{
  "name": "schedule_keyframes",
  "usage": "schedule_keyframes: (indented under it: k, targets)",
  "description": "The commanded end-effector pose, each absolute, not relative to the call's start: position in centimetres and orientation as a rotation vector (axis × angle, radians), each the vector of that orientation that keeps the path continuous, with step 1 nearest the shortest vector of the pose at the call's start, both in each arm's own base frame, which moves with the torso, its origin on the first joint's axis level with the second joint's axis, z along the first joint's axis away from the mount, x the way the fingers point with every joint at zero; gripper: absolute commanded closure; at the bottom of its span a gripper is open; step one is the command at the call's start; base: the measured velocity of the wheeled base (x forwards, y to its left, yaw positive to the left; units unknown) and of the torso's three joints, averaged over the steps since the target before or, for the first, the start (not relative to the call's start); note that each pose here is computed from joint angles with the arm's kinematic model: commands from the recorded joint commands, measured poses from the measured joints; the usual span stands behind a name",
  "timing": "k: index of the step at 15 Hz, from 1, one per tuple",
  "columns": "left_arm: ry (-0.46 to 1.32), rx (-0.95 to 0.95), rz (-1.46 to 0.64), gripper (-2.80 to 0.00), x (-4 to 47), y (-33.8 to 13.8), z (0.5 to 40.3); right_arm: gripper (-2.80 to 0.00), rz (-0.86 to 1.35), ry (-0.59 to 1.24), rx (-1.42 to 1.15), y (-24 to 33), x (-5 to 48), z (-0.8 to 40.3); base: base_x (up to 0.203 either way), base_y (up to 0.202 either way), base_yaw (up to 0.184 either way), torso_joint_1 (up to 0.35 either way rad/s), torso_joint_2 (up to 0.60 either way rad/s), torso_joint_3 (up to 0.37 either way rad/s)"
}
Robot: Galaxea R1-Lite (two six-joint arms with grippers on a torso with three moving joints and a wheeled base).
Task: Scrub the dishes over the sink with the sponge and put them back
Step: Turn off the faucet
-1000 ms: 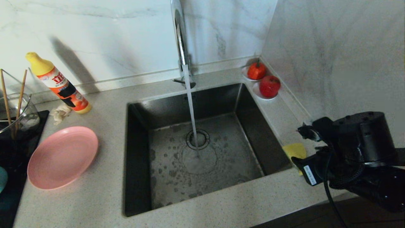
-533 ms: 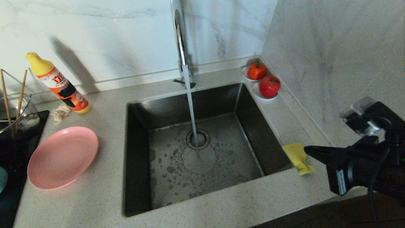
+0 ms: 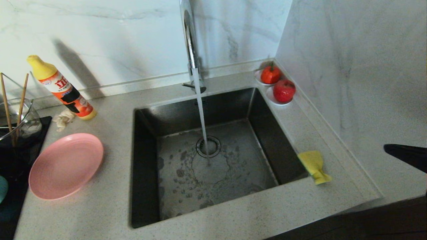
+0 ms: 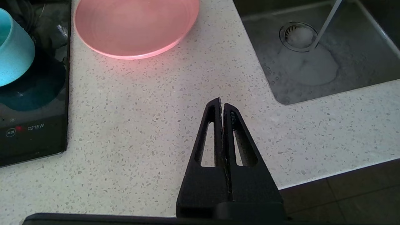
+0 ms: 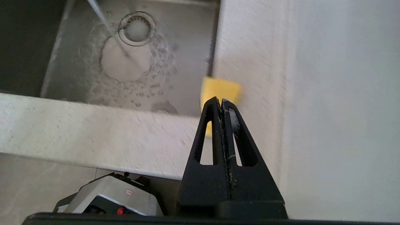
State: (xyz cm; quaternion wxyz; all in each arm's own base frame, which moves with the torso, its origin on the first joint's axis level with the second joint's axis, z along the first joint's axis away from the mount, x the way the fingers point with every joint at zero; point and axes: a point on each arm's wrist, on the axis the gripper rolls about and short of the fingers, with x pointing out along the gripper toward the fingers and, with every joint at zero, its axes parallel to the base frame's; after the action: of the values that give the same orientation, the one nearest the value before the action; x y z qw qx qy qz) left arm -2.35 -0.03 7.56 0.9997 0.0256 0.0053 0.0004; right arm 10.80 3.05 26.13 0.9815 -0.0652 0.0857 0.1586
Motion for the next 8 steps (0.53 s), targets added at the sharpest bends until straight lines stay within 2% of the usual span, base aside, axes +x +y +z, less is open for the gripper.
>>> schedule_keyframes:
  k: [1, 8]
  targets:
    - [0.009, 0.051, 0.001, 0.00, -2.4, 0.0, 7.5, 0.00, 0.293, 0.109, -0.114, 1.4, 7.0, 26.0, 0.000, 0.000, 0.000, 0.000, 0.00, 0.000]
    - [0.009, 0.051, 0.001, 0.00, -2.4, 0.0, 7.5, 0.00, 0.193, 0.116, -0.100, 0.4, 1.7, 19.4, 0.000, 0.000, 0.000, 0.000, 0.00, 0.000]
